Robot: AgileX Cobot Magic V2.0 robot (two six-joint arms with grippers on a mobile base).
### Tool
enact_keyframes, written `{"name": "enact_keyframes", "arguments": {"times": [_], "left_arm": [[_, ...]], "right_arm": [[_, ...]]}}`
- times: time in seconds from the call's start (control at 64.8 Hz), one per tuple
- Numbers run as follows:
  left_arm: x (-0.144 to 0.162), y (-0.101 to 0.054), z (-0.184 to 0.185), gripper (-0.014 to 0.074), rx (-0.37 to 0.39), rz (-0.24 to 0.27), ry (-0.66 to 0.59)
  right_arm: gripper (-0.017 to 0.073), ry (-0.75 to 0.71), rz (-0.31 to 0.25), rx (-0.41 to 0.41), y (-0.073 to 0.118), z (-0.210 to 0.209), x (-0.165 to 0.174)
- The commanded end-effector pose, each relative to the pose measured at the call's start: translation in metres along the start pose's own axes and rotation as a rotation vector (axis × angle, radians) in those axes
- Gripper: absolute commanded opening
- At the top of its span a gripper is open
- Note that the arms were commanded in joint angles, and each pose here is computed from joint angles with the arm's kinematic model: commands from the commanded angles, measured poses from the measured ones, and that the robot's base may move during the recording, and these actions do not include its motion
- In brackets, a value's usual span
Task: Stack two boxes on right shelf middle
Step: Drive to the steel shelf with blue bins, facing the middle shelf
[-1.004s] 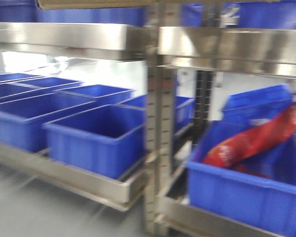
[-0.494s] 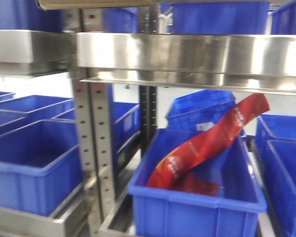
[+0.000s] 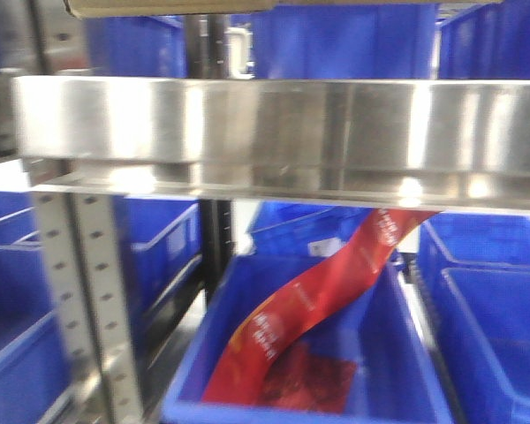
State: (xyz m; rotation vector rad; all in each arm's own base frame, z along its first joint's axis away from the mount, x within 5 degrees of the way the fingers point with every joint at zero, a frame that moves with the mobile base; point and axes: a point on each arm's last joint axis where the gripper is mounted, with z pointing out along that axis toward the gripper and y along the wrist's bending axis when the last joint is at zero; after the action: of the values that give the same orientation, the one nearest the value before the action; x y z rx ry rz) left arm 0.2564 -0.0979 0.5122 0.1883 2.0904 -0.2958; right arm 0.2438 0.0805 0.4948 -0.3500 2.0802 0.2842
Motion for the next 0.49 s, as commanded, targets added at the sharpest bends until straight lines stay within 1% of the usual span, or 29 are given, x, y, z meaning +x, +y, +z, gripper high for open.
{"name": "enact_keyframes", "arguments": {"times": [0.0,0.479], "left_arm": [[-0.0083,-0.0055,-0.0116,-0.0111,0.049,-0.003,-0.087],[-0.0083,-0.0055,-0.0116,-0.0111,0.049,-0.003,-0.087]], "right_arm": [[-0.0154,-0.049,-0.005,0.014,-0.002,-0.0064,-0.0051],[-0.0154,-0.049,-0.005,0.014,-0.002,-0.0064,-0.0051]]}}
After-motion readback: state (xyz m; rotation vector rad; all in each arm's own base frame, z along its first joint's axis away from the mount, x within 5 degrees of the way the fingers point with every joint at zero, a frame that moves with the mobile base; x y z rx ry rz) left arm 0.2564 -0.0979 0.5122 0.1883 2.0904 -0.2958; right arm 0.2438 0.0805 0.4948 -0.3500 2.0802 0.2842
